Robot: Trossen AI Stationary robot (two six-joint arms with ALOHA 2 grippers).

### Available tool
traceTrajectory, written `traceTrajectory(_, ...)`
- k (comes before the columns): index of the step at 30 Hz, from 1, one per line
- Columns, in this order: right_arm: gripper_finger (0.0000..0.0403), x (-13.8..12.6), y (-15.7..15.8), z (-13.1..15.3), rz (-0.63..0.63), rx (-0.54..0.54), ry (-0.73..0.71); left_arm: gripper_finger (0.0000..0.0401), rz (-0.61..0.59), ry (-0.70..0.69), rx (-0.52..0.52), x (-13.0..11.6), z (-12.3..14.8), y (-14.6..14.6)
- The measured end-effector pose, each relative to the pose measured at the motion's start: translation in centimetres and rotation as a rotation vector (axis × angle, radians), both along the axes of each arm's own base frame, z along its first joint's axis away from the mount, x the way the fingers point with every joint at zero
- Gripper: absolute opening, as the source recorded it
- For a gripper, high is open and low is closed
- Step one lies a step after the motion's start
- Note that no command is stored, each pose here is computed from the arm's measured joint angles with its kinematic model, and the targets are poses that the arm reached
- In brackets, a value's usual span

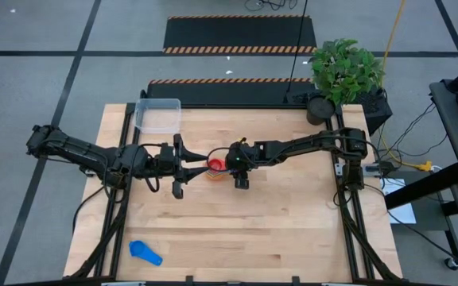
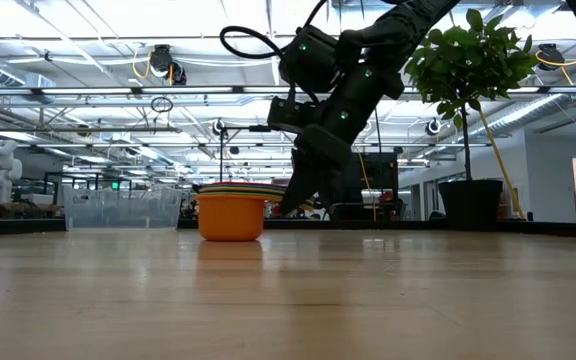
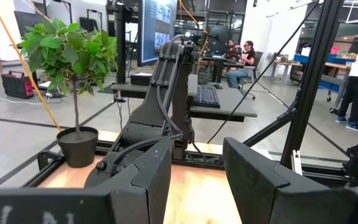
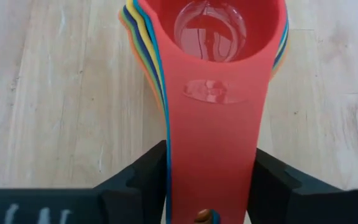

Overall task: Nest measuring cups in basket
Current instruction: Stack the red measuring cup on top of the light blue measuring cup

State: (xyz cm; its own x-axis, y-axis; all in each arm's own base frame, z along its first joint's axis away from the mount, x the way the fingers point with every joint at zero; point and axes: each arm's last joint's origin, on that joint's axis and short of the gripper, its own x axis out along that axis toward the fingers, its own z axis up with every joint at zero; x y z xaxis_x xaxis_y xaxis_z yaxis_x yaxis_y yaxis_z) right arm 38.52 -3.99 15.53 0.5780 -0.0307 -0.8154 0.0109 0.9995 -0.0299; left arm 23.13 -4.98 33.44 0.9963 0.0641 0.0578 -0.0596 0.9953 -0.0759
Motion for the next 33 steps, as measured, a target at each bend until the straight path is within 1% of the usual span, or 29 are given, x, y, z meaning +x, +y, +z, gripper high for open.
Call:
traceTrajectory(8, 0.0143, 0.05, -0.01, 0.05, 0.010, -0.008, -0.007, 0.0147, 0.000, 0.000, 0.001, 0.00, 0.00, 0.00)
traceTrajectory(16, 0.0144, 0.06, -0.01, 0.06, 0.018, -0.014, -0.007, 0.0147, 0.000, 0.000, 0.001, 0.00, 0.00, 0.00)
traceTrajectory(20, 0.0147, 0.06, -0.01, 0.06, 0.001, -0.002, -0.008, 0.0147, 0.000, 0.000, 0.001, 0.00, 0.00, 0.00)
traceTrajectory(25, 0.0175, -0.07, 0.05, -0.02, 0.017, -0.011, 0.008, 0.0147, 0.000, 0.000, 0.001, 0.00, 0.00, 0.00)
traceTrajectory(33, 0.0246, -0.11, -0.15, -0.03, 0.011, -0.012, 0.010, 0.0147, 0.000, 0.008, 0.003, 0.00, -0.08, 0.00)
